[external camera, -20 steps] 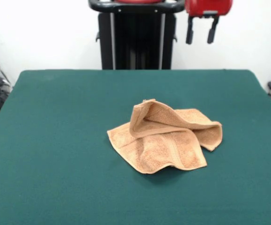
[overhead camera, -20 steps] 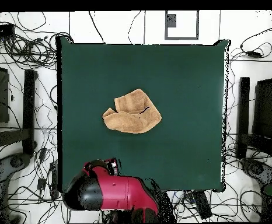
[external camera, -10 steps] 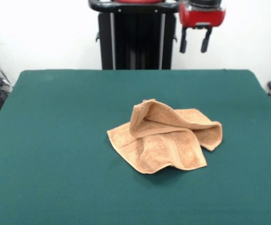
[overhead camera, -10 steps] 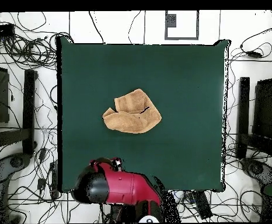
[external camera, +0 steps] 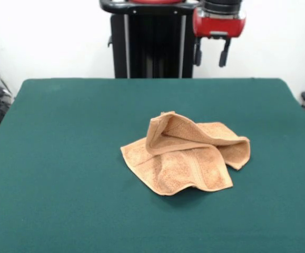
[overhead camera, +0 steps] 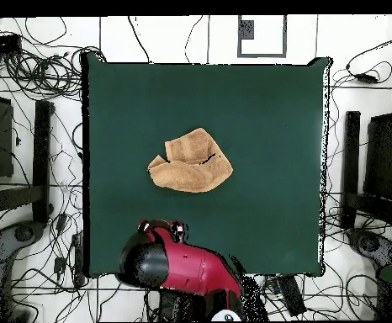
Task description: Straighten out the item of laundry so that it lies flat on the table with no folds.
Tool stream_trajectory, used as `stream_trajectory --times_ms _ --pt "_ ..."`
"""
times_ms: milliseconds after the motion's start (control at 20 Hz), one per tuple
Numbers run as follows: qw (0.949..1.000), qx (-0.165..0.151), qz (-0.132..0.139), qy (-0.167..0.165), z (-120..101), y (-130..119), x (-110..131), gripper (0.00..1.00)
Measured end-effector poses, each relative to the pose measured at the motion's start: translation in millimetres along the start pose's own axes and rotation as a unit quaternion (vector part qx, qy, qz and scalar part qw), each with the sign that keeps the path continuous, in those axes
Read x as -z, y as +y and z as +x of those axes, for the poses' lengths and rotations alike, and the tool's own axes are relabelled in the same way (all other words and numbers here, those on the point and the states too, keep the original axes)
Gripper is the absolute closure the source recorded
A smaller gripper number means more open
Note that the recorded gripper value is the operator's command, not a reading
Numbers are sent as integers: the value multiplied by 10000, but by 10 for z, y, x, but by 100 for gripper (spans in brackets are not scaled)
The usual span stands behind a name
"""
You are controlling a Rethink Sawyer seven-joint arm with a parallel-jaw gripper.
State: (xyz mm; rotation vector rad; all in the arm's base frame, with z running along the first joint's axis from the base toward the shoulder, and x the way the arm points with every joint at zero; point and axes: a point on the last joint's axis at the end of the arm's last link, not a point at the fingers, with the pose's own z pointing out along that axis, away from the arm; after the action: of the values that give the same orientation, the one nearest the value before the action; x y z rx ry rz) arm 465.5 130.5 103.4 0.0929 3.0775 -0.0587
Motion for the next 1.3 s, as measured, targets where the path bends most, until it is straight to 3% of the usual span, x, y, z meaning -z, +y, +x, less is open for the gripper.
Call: stream_trajectory --times_ms 200,550,900,1300 --pt "9972 -694 13 -272 -115 -81 -4 0" --pt "9839 -1726 94 -443 -197 -210 -101 0" --pt "9732 -2276 154 -304 -126 -265 -213 0" --pt "9570 -2876 265 -274 -55 -317 -377 0"
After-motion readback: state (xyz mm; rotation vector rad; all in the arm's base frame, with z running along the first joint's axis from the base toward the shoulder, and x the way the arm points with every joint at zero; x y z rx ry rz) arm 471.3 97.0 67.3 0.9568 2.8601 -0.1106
